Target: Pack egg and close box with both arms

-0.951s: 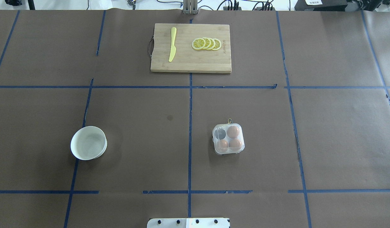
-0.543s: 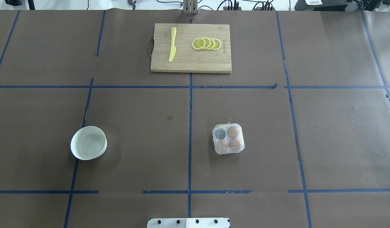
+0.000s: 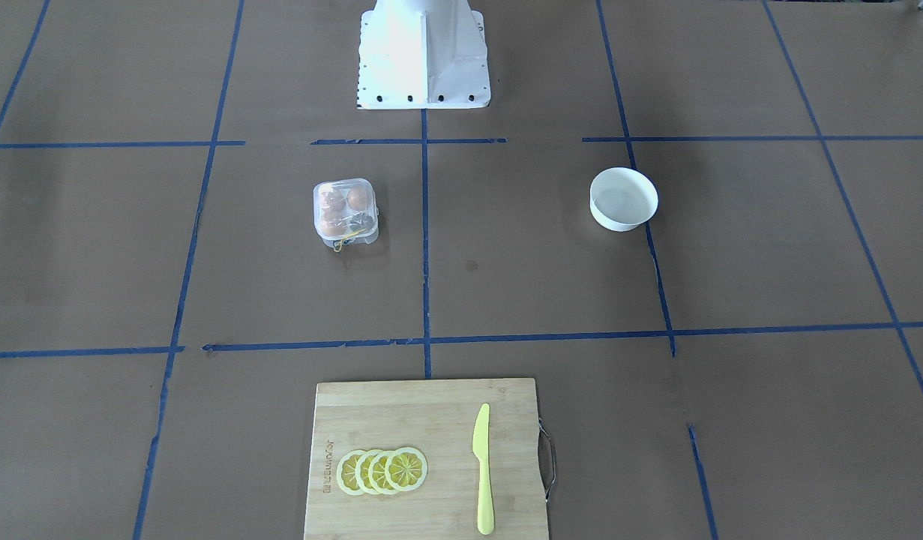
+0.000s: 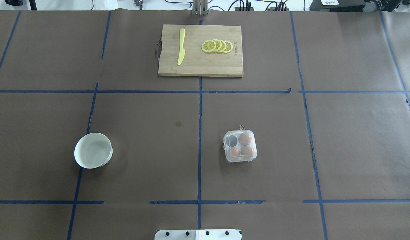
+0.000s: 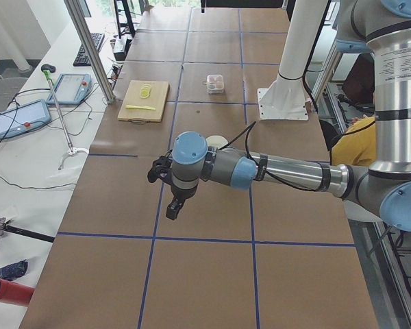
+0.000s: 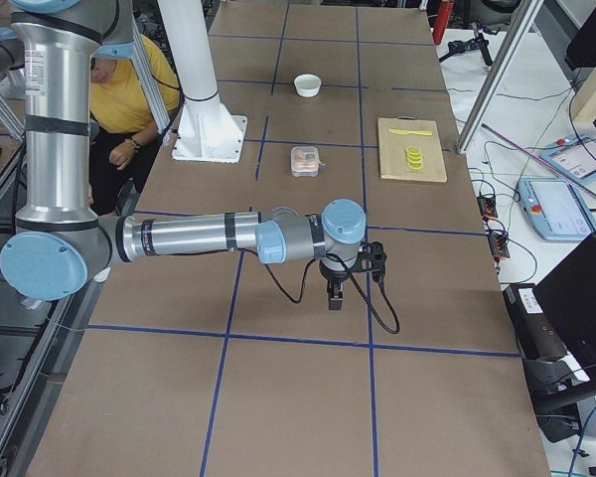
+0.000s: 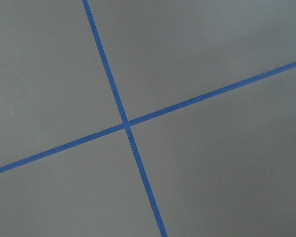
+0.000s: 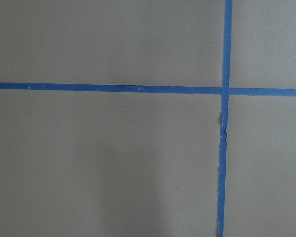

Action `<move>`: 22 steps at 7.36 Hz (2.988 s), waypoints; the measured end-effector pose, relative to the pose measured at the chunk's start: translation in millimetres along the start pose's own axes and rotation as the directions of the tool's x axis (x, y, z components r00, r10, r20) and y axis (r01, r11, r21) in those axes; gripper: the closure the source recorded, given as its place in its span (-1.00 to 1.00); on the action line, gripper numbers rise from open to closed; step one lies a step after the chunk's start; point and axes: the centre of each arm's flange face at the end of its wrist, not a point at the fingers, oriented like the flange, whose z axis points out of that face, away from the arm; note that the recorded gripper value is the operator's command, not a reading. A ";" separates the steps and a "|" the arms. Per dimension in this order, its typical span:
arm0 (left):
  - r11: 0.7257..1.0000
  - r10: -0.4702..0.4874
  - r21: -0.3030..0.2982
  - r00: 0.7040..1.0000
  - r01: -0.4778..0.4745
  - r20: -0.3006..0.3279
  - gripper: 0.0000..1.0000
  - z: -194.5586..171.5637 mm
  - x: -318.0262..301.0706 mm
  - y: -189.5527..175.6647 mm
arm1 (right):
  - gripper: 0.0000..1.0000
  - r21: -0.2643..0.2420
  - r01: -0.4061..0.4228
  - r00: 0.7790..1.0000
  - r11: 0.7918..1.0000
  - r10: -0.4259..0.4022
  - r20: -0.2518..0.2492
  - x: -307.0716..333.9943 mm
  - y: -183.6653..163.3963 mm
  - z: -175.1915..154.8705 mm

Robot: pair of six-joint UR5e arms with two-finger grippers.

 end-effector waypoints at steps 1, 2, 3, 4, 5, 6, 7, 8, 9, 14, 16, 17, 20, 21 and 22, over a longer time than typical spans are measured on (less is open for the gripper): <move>1.000 -0.001 -0.001 1.000 0.001 0.002 -1.00 0.6 -1.3 -1.8 | -1.00 0.000 0.003 1.000 1.000 -0.003 0.022 -4.5 -2.2 -1.6; 1.000 -0.006 -0.003 1.000 0.006 0.001 -1.00 0.9 -1.6 0.9 | -1.00 -0.009 -0.003 0.999 1.000 0.003 0.039 -3.0 -3.3 1.5; 1.000 -0.009 -0.006 1.000 0.009 0.000 -1.00 1.4 -1.2 4.7 | -1.00 -0.017 -0.007 0.999 1.000 0.008 0.053 -0.9 -3.3 4.7; 1.000 -0.011 -0.007 1.000 0.011 -0.002 -1.00 1.6 -0.9 6.6 | -1.00 -0.016 -0.005 0.998 1.000 0.006 0.060 -2.2 -3.4 4.1; 1.000 -0.011 -0.006 1.000 0.011 -0.004 -1.00 1.0 -0.1 7.2 | -1.00 -0.015 -0.005 0.998 1.000 0.006 0.061 -3.2 -3.6 3.3; 1.000 -0.015 -0.006 1.000 0.015 -0.005 -1.00 1.2 0.1 7.5 | -1.00 -0.012 -0.005 0.998 1.000 0.006 0.063 -4.7 -3.4 2.1; 0.999 -0.033 -0.006 0.999 0.033 -0.006 -1.00 1.1 0.3 7.5 | -1.00 -0.010 -0.004 0.998 1.000 0.005 0.065 -6.4 -3.3 0.7; 0.998 -0.057 -0.006 0.998 0.057 -0.007 -1.00 1.1 0.5 7.5 | -1.00 -0.009 -0.003 0.998 1.000 0.003 0.066 -7.5 -3.5 -0.2; 0.998 -0.068 -0.005 0.998 0.068 -0.008 -1.00 0.9 0.9 7.3 | -1.00 -0.007 -0.001 0.998 1.000 0.002 0.067 -8.5 -4.0 -1.0; 0.997 -0.071 -0.002 0.997 0.071 -0.011 -1.00 1.0 1.3 7.0 | -1.00 -0.002 0.005 0.998 1.000 -0.005 0.068 -12.0 -4.8 -3.6; 0.998 -0.070 -0.001 0.997 0.070 -0.011 -1.00 0.7 1.3 6.9 | -1.00 -0.002 0.005 0.998 1.000 -0.005 0.068 -12.1 -4.9 -3.6; 0.998 -0.070 -0.001 0.997 0.070 -0.011 -1.00 0.7 1.3 6.9 | -1.00 -0.001 0.006 0.998 1.000 -0.006 0.068 -12.4 -5.1 -4.0; 0.998 -0.066 0.001 0.998 0.066 -0.012 -1.00 0.0 2.5 5.0 | -1.00 0.005 0.013 0.997 1.000 -0.013 0.070 -16.1 -9.0 -6.4; 0.998 -0.064 0.002 0.998 0.064 -0.012 -1.00 -0.3 2.8 4.1 | -1.00 0.006 0.014 0.997 1.000 -0.014 0.070 -16.9 -10.5 -6.9; 0.998 -0.063 0.004 0.998 0.063 -0.012 -1.00 -0.7 3.0 3.1 | -1.00 0.006 0.014 0.997 1.000 -0.014 0.070 -17.1 -11.0 -6.9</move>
